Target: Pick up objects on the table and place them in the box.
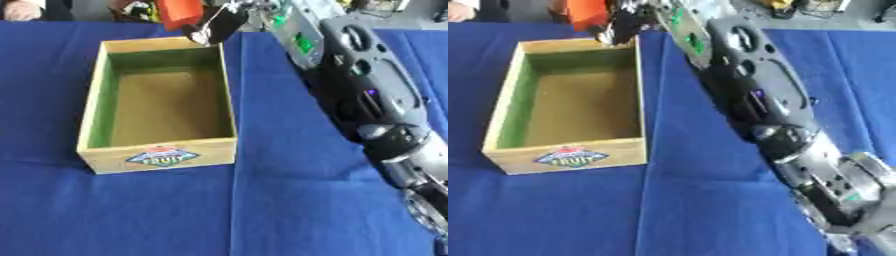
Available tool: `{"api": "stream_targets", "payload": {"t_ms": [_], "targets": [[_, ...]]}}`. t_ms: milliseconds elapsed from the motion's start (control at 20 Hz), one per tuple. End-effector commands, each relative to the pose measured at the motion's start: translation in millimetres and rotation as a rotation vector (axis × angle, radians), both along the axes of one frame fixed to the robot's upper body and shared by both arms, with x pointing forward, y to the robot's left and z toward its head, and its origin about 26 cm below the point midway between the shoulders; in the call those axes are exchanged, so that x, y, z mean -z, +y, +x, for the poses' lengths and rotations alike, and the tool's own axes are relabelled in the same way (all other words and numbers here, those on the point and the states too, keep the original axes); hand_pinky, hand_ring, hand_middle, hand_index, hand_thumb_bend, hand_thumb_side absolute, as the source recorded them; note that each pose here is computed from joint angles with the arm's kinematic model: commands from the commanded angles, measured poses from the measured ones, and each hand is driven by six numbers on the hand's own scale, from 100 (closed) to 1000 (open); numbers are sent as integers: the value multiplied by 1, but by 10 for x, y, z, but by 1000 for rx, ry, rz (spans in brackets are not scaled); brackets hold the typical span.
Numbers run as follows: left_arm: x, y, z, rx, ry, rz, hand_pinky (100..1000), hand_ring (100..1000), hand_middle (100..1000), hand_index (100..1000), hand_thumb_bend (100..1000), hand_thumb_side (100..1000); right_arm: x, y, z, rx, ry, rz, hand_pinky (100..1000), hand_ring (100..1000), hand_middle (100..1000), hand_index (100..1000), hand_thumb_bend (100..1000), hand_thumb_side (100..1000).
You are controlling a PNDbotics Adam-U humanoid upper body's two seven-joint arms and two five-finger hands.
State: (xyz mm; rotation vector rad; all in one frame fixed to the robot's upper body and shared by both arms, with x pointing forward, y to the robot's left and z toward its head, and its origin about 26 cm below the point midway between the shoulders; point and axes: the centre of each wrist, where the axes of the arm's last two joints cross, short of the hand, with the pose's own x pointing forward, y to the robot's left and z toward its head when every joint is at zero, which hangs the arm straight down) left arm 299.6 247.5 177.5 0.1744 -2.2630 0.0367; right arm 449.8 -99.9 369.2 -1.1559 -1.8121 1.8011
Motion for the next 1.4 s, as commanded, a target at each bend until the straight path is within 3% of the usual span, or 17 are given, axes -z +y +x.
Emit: {"api": "stream_targets", "payload": {"t_ms": [50,750,1150,1200,1300,1350,1400], "targets": [[-81,-1,-19,15,-28,15,619,772,760,780,100,984,-59,80,20,-5,-10,-23,569,493,277,315,100,264],[-118,-37,-5,38,-39,19,621,774,761,780,100,983,238,276,256,28,173,-260,565,515,293,322,100,266],[-129,-54,-1,49,-41,20,622,774,762,780,100,983,343,402,287,16,207,-302,569,526,309,345,100,280],[-130,-55,-1,49,-42,20,622,775,762,780,100,983,351,414,284,9,206,-300,594,588,399,464,100,325],[-129,-55,-1,49,-41,19,623,775,762,780,100,983,348,430,272,-4,200,-298,629,641,485,543,100,397],[-129,-55,-1,49,-41,19,623,775,762,780,100,983,342,435,265,-9,197,-301,629,641,485,543,100,397],[-127,-57,-1,50,-40,18,623,775,762,780,100,983,335,439,258,-12,193,-306,667,711,597,663,143,481]]}}
